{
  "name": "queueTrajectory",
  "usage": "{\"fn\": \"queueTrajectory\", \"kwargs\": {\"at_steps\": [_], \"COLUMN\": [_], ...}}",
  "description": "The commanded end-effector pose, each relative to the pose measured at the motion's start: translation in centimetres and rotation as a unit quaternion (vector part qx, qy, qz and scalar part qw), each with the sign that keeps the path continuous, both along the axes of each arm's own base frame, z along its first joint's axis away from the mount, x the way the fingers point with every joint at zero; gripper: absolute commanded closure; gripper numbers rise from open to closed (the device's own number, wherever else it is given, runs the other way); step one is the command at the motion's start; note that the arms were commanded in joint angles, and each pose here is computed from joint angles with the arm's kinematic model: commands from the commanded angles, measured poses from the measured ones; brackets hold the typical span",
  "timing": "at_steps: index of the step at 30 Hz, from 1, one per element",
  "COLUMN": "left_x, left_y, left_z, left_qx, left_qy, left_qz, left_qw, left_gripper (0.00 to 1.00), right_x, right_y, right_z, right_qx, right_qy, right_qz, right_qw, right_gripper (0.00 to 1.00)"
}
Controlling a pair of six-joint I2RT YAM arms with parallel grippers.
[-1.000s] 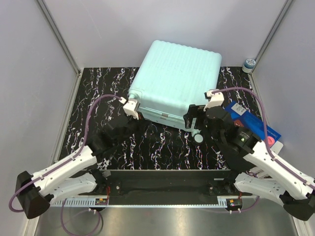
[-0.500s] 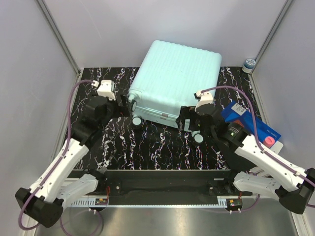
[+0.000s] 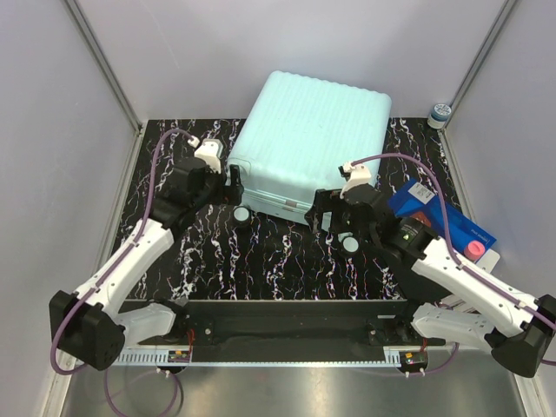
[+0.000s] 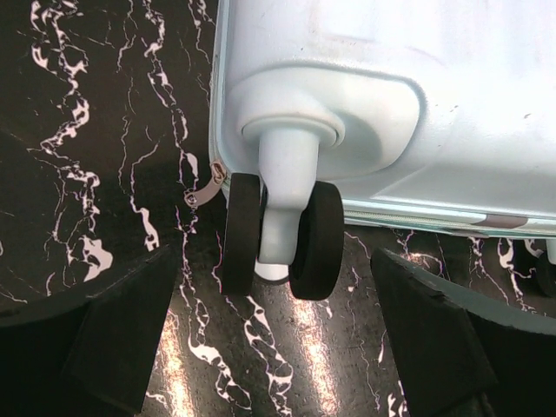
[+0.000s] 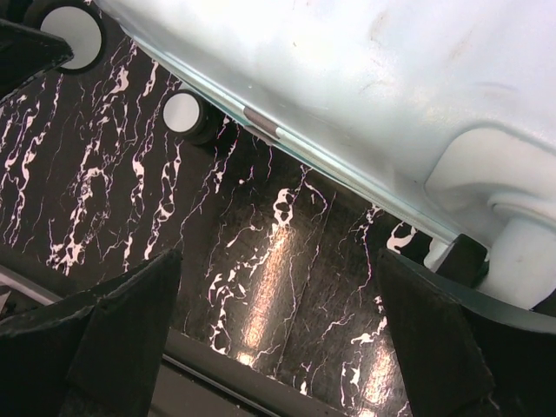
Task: Pack the luggage
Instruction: Zip the luggage at the center of the board.
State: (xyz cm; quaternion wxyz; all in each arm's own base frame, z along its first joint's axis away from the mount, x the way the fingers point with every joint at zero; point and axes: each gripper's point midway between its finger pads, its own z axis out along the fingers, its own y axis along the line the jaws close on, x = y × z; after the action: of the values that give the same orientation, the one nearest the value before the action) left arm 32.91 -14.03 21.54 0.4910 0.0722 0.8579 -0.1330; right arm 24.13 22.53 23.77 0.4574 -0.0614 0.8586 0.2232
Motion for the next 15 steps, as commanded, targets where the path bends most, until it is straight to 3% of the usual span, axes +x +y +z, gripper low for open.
{"fn": "queueTrajectory", "kwargs": {"at_steps": [1, 5, 9, 10, 12, 13, 15], "left_x": [1.7, 2.2, 2.7, 2.7, 2.5, 2.6, 2.3], "left_y": [-1.2, -1.9, -2.4, -2.6, -2.9, -3.2, -3.8], "left_z": [2.5, 1.8, 1.2, 1.1, 0.3, 0.6, 0.5], "left_qx": [-0.022, -0.024, -0.028, -0.030, -0.034, -0.039, -0.055], "left_qy": [-0.040, -0.034, -0.029, -0.027, -0.023, -0.030, -0.028], "left_qz": [-0.018, -0.029, -0.036, -0.040, -0.050, -0.055, -0.067], "left_qw": [0.999, 0.999, 0.999, 0.998, 0.998, 0.997, 0.996], "left_gripper": [0.03, 0.15, 0.38, 0.51, 0.63, 0.79, 0.97], "right_x": [0.1, -0.1, -0.1, -0.1, -0.1, 0.1, 0.5], "right_y": [0.9, 1.1, 1.2, 1.3, 1.5, 1.5, 1.7], "right_z": [0.6, 0.6, 0.5, 0.6, 0.5, 0.3, 0.3], "right_qx": [0.026, 0.032, 0.033, 0.034, 0.034, 0.030, 0.026], "right_qy": [-0.004, -0.002, 0.001, 0.001, 0.003, 0.004, 0.006], "right_qz": [0.008, 0.015, 0.017, 0.017, 0.021, 0.015, 0.015], "right_qw": [1.000, 0.999, 0.999, 0.999, 0.999, 0.999, 1.000], "right_gripper": [0.00, 0.00, 0.00, 0.00, 0.00, 0.01, 0.02]}}
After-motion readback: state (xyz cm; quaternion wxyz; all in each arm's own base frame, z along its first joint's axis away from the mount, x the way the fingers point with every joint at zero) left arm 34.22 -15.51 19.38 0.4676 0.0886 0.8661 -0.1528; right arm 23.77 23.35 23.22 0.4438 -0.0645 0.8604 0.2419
